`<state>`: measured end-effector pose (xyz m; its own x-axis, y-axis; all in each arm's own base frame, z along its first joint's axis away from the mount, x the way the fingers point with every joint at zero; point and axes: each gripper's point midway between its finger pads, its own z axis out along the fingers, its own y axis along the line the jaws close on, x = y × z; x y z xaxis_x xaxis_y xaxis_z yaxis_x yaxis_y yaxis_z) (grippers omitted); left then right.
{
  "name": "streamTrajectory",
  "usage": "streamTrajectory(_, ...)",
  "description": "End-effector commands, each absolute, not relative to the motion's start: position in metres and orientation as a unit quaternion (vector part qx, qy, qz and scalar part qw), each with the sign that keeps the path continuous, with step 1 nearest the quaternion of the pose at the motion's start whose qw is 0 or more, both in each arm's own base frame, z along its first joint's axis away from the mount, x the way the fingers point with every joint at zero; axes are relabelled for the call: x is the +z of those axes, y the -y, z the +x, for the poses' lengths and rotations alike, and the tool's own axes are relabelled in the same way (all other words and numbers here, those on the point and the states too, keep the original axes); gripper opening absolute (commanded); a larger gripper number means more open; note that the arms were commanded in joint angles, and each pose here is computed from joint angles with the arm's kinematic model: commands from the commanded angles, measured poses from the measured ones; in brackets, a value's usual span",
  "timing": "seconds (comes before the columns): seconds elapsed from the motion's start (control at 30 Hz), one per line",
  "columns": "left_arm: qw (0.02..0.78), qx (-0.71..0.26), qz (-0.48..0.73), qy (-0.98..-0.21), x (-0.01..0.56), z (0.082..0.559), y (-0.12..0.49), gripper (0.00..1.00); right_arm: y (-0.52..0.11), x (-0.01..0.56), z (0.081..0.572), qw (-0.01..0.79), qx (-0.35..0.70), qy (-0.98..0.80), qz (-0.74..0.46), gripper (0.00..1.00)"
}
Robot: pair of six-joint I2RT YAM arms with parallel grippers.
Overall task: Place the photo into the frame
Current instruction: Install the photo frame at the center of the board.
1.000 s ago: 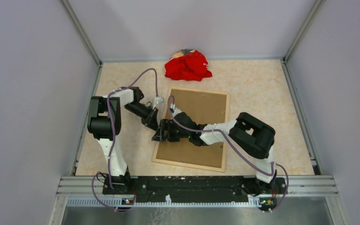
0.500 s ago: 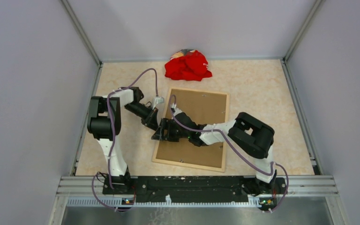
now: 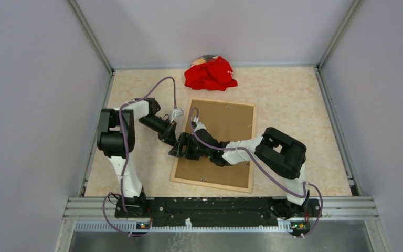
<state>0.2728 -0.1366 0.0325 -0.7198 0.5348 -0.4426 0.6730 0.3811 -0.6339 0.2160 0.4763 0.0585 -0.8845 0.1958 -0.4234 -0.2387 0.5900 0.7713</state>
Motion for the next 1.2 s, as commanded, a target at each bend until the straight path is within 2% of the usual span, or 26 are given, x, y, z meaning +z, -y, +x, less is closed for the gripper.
streamTrajectory(0.0, 0.085, -0.402, 0.395, -0.822, 0.022, 0.269, 0.133, 0.08, -0.468, 0.019, 0.222, 0.253, 0.397, -0.882, 0.002, 0.75)
streamTrajectory(0.2, 0.086, -0.396, 0.397, -0.823, 0.024, 0.271, 0.131, 0.08, -0.47, 0.032, 0.222, 0.263, 0.404, -0.876, -0.008, 0.75)
streamTrajectory(0.5, 0.115, -0.4, 0.387, -0.823, 0.049, 0.292, 0.127, 0.1, -0.448, 0.096, 0.231, 0.302, 0.445, -0.843, -0.023, 0.83)
streamTrajectory(0.67, 0.116, -0.417, 0.372, -0.821, 0.05, 0.297, 0.132, 0.12, -0.444, 0.084, 0.224, 0.282, 0.441, -0.852, -0.022, 0.82)
streamTrajectory(0.83, 0.13, -0.422, 0.359, -0.822, 0.054, 0.312, 0.138, 0.17, -0.433, 0.089, 0.242, 0.293, 0.441, -0.848, -0.013, 0.81)
streamTrajectory(1.17, 0.106, -0.449, 0.353, -0.814, 0.041, 0.304, 0.151, 0.16, -0.465, 0.07, 0.207, 0.246, 0.454, -0.855, -0.052, 0.79)
